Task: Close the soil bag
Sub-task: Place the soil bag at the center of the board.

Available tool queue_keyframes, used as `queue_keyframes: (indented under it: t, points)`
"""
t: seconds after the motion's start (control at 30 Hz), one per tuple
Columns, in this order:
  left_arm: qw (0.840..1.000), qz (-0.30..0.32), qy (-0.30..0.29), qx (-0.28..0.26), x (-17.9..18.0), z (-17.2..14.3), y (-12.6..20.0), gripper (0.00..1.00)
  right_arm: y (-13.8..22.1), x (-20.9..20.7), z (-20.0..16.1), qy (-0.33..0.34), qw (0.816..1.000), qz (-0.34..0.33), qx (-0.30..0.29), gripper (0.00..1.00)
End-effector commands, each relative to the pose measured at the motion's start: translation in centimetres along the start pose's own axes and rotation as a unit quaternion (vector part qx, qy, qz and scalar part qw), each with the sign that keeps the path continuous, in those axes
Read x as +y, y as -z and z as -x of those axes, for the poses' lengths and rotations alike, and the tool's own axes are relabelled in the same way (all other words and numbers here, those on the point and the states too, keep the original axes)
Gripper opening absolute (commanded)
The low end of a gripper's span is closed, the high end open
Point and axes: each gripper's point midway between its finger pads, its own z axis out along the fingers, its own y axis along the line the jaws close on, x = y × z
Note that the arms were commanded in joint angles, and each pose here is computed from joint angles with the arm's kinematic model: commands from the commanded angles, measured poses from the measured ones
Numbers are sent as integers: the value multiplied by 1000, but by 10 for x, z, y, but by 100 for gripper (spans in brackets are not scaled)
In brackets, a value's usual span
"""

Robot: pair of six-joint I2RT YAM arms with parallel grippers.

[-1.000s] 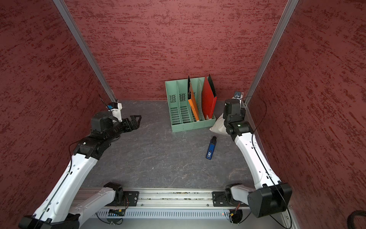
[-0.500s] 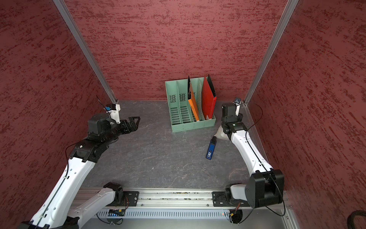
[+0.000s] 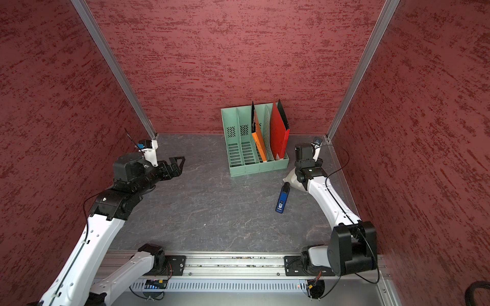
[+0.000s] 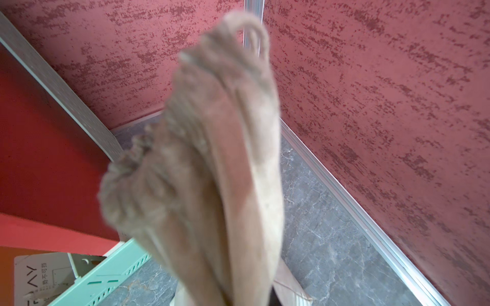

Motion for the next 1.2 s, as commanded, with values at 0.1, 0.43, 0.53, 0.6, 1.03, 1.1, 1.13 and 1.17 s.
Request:
queue_keyframes:
  t: [0.1, 0.43, 0.53, 0.6, 1.03, 1.1, 1.13, 1.17]
  points:
    - [1000, 4, -6, 2, 5, -5, 7, 100, -14, 13, -11, -43, 999, 23, 10, 0]
    - [1000, 7, 2, 5, 9, -11, 8, 100, -23, 17, -41, -48, 997, 32, 50, 0]
    - [1000, 7, 8, 5, 10, -11, 6, 100, -24, 19, -52, -47, 996, 40, 64, 0]
    - [1000, 6, 13, 7, 10, -12, 4, 100, -25, 22, -59, -40, 995, 48, 75, 0]
    - [1000, 3, 25, 12, 11, -15, -4, 100, -25, 36, -81, -9, 989, 93, 115, 6]
    - [1000, 4, 26, 12, 11, -15, -5, 100, -25, 37, -82, -6, 988, 97, 118, 11]
    - [1000, 4, 26, 12, 11, -15, -6, 100, -25, 38, -82, -6, 988, 99, 118, 14]
    - [1000, 4, 27, 13, 11, -16, -6, 100, -25, 38, -83, -5, 988, 100, 119, 18]
